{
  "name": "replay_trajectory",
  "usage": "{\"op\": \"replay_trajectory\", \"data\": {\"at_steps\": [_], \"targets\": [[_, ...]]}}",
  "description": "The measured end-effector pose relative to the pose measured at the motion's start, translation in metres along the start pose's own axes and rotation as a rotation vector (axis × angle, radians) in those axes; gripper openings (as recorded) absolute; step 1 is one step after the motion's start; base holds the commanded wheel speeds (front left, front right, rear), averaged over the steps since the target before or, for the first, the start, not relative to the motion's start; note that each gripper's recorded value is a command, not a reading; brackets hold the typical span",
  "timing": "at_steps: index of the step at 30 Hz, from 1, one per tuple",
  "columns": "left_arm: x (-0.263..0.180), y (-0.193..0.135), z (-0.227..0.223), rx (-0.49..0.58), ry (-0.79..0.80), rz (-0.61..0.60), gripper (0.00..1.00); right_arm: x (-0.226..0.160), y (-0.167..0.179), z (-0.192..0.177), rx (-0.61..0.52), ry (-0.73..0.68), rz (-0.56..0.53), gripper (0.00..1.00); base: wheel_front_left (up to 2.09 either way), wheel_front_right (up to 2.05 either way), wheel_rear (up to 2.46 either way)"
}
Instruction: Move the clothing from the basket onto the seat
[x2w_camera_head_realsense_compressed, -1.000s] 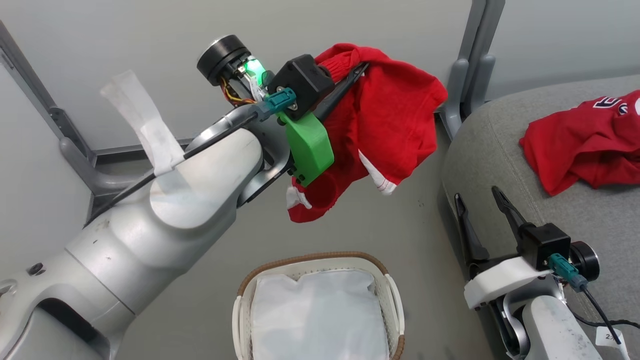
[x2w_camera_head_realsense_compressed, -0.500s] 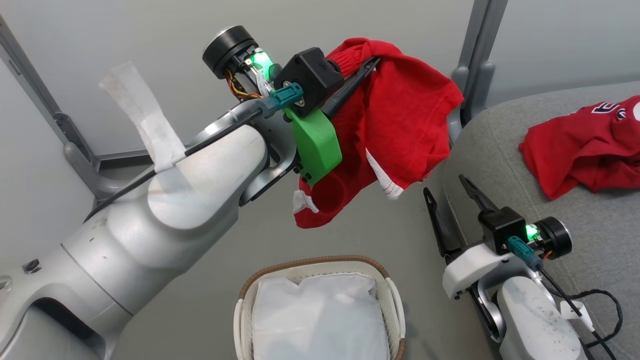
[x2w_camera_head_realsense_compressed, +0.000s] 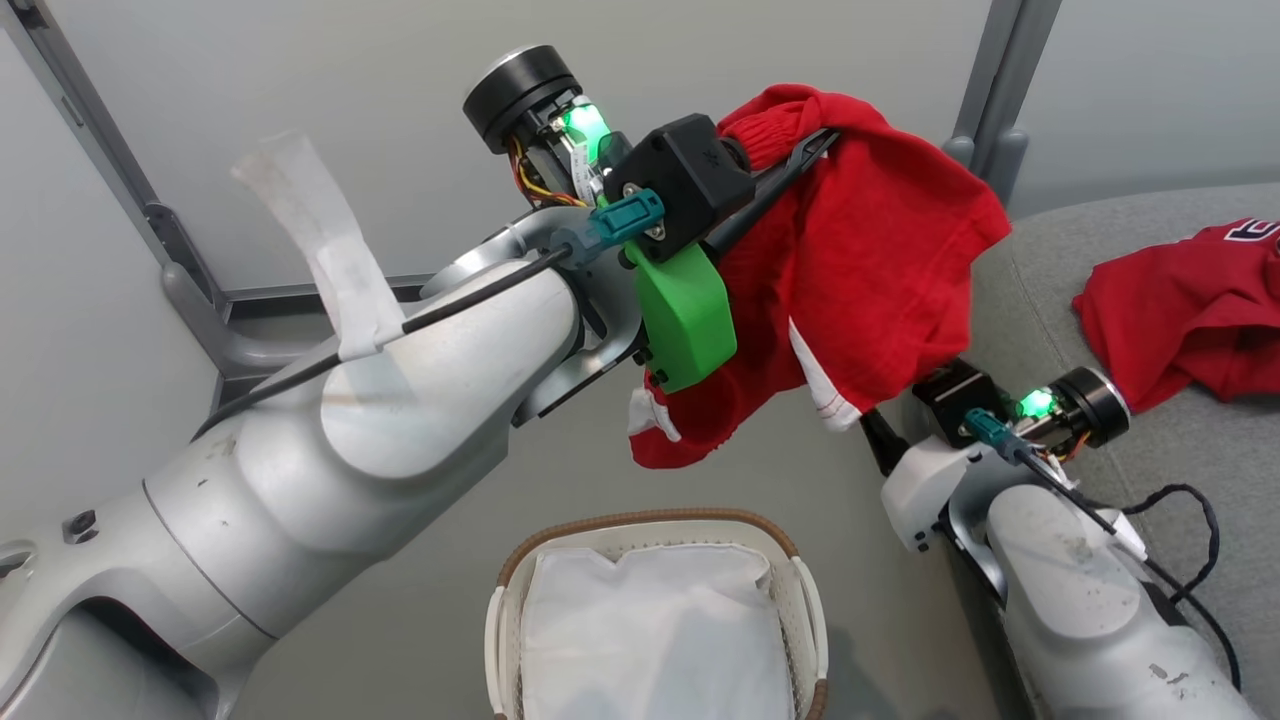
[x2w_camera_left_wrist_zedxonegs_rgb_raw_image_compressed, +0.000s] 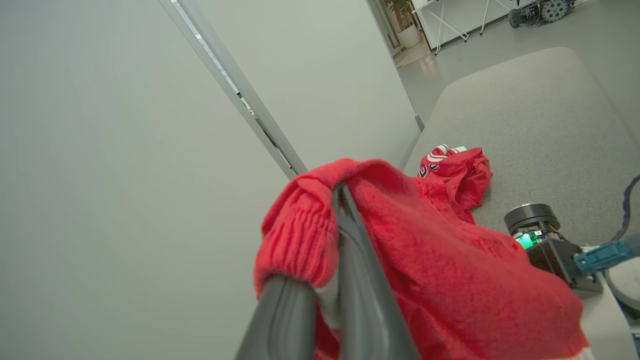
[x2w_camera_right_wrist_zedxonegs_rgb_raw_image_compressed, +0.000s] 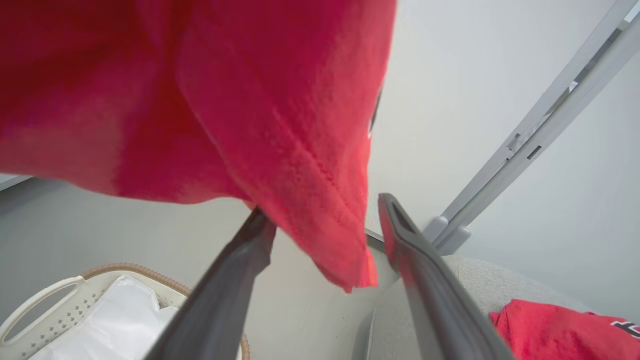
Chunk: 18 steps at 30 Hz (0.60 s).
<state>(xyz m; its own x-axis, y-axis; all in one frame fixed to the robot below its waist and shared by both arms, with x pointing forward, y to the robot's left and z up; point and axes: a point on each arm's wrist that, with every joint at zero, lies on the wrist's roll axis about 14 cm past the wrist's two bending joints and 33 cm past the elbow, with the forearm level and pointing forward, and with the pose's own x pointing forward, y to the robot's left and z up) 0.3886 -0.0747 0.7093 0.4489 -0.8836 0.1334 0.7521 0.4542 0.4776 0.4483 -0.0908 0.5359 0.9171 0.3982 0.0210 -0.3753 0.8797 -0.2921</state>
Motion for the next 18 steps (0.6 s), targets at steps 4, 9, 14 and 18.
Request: {"op": "replay_trajectory", "data": {"at_steps": [4, 9, 14, 18], "targets": [[-0.001, -0.001, 0.003, 0.0, -0.01, -0.004, 0.0, 0.012, 0.002, 0.009, -0.015, -0.014, 0.025, 1.0, 0.0, 0.0, 0.0], [-0.008, 0.008, -0.01, -0.02, 0.02, 0.031, 0.0, 0.019, 0.008, 0.017, 0.015, -0.035, 0.042, 0.0, 0.0, 0.0, 0.0], [-0.019, 0.016, -0.039, -0.073, 0.079, 0.076, 0.0, 0.02, 0.009, 0.026, 0.034, -0.067, 0.047, 0.0, 0.0, 0.0, 0.0], [-0.027, 0.023, -0.061, -0.124, 0.115, 0.121, 0.0, 0.02, 0.003, 0.038, 0.044, -0.109, 0.037, 0.0, 0.0, 0.0, 0.0]]}}
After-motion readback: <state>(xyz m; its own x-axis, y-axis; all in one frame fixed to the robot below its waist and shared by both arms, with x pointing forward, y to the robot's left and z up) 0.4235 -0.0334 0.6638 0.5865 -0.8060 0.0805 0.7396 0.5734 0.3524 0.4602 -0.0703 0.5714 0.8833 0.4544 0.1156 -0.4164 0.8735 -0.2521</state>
